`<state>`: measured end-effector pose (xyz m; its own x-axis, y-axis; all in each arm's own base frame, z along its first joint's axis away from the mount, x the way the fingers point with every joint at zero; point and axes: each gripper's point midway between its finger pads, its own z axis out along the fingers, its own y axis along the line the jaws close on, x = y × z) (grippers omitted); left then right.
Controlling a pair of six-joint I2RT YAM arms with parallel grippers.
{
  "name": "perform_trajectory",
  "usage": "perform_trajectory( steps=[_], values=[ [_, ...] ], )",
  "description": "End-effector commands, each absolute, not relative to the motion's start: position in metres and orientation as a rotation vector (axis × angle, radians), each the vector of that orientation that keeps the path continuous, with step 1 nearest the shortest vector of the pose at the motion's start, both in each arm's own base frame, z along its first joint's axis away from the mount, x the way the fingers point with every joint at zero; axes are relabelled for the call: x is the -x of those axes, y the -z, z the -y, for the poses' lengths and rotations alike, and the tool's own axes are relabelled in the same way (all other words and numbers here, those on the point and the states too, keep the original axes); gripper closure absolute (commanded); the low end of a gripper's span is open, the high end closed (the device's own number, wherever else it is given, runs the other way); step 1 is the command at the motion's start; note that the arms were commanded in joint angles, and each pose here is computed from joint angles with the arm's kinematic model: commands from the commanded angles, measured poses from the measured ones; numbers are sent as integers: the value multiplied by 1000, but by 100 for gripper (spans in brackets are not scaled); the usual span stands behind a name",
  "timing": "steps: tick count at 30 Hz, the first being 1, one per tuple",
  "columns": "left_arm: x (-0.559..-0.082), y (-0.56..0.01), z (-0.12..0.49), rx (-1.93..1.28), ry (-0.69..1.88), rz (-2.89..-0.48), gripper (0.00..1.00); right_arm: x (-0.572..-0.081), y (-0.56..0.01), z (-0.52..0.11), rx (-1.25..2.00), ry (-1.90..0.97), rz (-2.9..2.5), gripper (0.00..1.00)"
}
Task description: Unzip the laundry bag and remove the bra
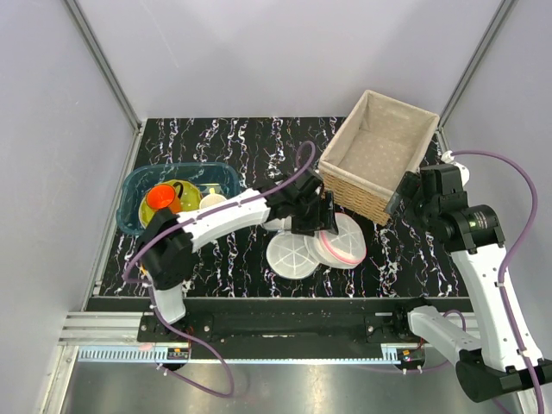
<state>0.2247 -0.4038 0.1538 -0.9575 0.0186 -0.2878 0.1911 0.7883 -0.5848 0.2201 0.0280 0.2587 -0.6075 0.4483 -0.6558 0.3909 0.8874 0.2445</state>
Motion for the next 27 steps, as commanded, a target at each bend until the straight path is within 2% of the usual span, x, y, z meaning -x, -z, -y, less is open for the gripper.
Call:
perform_trajectory(
  steps=[1, 3, 4, 5, 6, 10, 15, 22, 25, 27],
  values=[
    [-225, -145, 428, -147, 980, -2721, 40, -217, -261, -35, -555, -150, -2283, 0],
    [-229, -142, 428, -161, 938, -2711, 61, -215, -258, -38, -543, -171, -2292, 0],
    [-231, -141, 424, -162, 905, -2711, 83, -215, -257, -39, -537, -178, -2292, 0],
    [-235, -146, 423, -188, 889, -2687, 97, -213, -254, -42, -528, -197, -2300, 0],
    [-239, -148, 419, -193, 857, -2669, 100, -214, -253, -43, -514, -209, -2295, 0],
    [-239, -178, 404, -283, 863, -2579, 100, -207, -247, -55, -452, -288, -2321, 0],
    [-217, -222, 374, -567, 949, -2387, 100, -188, -252, -97, -212, -569, -2362, 0],
    [-209, -189, 316, -770, 817, -2376, 100, -163, -233, -118, -65, -741, -2398, 0],
    [-205, -168, 304, -804, 755, -2420, 100, -164, -233, -119, -94, -760, -2358, 0],
    [-195, -166, 305, -814, 803, -2455, 100, -167, -240, -120, -160, -781, -2335, 0]
  ],
)
